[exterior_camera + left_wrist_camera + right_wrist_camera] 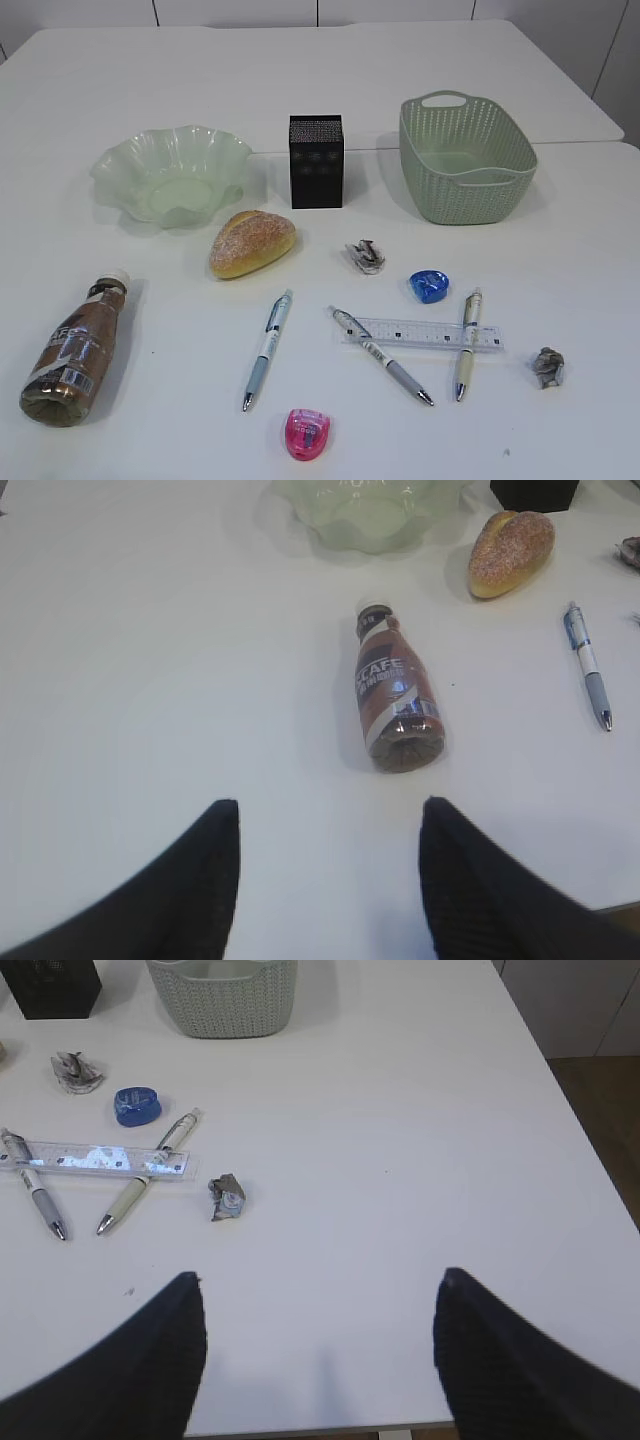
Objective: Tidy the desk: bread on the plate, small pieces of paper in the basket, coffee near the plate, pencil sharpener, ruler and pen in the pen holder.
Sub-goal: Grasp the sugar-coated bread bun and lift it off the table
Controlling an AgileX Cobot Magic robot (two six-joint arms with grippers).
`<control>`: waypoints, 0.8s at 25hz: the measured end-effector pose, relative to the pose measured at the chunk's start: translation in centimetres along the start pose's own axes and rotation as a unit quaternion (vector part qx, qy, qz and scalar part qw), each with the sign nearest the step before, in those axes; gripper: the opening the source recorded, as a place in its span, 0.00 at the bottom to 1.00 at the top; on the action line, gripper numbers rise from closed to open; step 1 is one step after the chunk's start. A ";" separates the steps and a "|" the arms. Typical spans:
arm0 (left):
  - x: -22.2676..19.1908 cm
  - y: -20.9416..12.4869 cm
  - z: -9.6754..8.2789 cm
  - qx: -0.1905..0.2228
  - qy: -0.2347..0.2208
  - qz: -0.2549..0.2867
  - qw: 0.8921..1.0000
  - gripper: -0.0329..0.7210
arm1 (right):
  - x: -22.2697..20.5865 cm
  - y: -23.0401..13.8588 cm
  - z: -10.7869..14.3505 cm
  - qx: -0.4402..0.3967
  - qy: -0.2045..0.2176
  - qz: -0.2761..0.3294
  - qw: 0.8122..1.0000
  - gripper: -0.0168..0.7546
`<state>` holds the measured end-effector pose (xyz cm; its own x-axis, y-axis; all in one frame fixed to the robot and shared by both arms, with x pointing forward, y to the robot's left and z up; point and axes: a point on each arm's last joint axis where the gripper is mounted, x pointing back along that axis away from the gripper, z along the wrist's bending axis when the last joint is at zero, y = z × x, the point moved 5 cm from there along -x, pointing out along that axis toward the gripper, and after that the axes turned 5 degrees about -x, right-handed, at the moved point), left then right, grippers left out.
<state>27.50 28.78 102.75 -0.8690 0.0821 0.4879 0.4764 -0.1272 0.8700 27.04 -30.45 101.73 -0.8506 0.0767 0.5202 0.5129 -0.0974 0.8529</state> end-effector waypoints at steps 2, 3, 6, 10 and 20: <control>0.0 0.0 0.0 0.000 0.000 0.000 1.000 0.58 | 0.0 0.0 0.0 0.000 0.000 0.000 1.000 0.74; 0.0 0.0 0.0 0.000 0.000 0.000 1.000 0.58 | 0.0 0.0 0.0 0.000 0.000 0.000 1.000 0.74; 0.0 0.0 0.0 0.000 0.000 0.000 1.000 0.58 | 0.0 0.0 0.0 0.000 0.000 0.000 1.000 0.74; 0.0 0.0 0.0 0.000 0.000 0.000 1.000 0.58 | 0.0 0.0 0.0 0.000 0.000 0.000 1.000 0.74; -0.4 2.5 0.4 0.005 -0.009 0.059 0.998 0.58 | 0.0 0.0 0.0 0.000 0.000 -0.002 1.000 0.74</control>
<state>29.13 28.79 104.73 -0.8038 0.0853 0.5888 0.5772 -0.1282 0.8065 27.06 -30.45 101.77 -0.8524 0.0767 0.5173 0.5100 -0.0972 0.8547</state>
